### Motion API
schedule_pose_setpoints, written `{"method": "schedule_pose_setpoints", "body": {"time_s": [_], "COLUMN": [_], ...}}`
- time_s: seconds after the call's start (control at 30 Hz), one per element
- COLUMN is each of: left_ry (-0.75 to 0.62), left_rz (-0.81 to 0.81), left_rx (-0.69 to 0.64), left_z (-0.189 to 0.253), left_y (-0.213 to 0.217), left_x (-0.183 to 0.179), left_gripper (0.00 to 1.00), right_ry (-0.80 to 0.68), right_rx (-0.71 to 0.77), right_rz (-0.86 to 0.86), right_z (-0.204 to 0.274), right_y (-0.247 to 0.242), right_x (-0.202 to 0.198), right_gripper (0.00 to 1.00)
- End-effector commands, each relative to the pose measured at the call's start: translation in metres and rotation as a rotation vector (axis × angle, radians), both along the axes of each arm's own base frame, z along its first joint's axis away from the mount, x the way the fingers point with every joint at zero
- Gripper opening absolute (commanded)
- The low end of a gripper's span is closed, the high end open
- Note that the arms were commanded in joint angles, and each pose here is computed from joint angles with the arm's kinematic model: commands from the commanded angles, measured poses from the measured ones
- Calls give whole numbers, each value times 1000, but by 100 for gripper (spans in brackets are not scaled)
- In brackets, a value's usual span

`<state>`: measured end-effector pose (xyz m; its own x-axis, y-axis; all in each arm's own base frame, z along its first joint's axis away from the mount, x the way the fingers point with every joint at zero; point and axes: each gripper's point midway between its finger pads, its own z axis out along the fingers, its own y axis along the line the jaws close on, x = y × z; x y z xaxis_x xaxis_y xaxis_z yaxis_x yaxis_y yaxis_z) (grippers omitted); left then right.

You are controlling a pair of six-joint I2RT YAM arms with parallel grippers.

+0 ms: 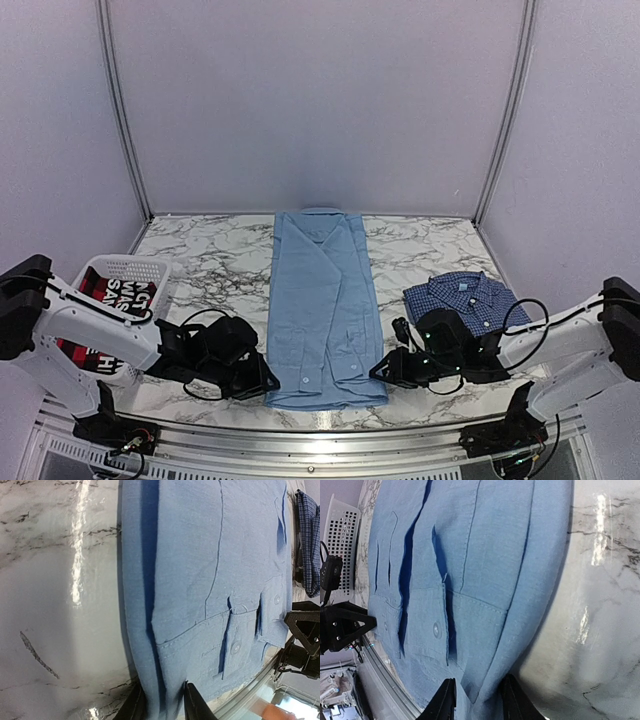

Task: Fold and stack the long sleeve shirts
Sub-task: Pick up the rectangle-folded shirt from the center of the board, then fold the rectangle-folded shirt at the center of the board.

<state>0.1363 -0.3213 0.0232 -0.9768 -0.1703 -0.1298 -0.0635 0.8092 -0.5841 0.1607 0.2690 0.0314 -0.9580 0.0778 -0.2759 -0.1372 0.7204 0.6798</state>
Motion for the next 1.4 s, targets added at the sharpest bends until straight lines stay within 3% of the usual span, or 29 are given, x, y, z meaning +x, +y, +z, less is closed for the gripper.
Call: {"method": "schedule_pose_setpoints", "body": {"time_s": [0.0,0.2,0.43,0.7,1.03,1.37], "left_ry": [67,61,10,-88,-183,-246], "left_rz": [-35,-42,-41,-32,38,81], "left_rx": [123,53,-21,-120,-178,-227], "left_z": [-28,-21,3,56,98,118], "left_y": [23,8,-8,-28,-22,-14], "left_x": [-19,-16,-6,17,95,193], "left_gripper": [22,1,0,0,0,0], "right_ry": [19,8,-7,-75,-143,-206], "right_rx": [-11,16,51,95,100,104], "right_rz": [14,17,21,11,-23,-66], "right_z": [-2,9,26,70,93,99], "right_y": [3,9,16,26,32,34], "right_x": [-4,-1,2,15,66,157], "right_gripper": [28,15,0,0,0,0]}}
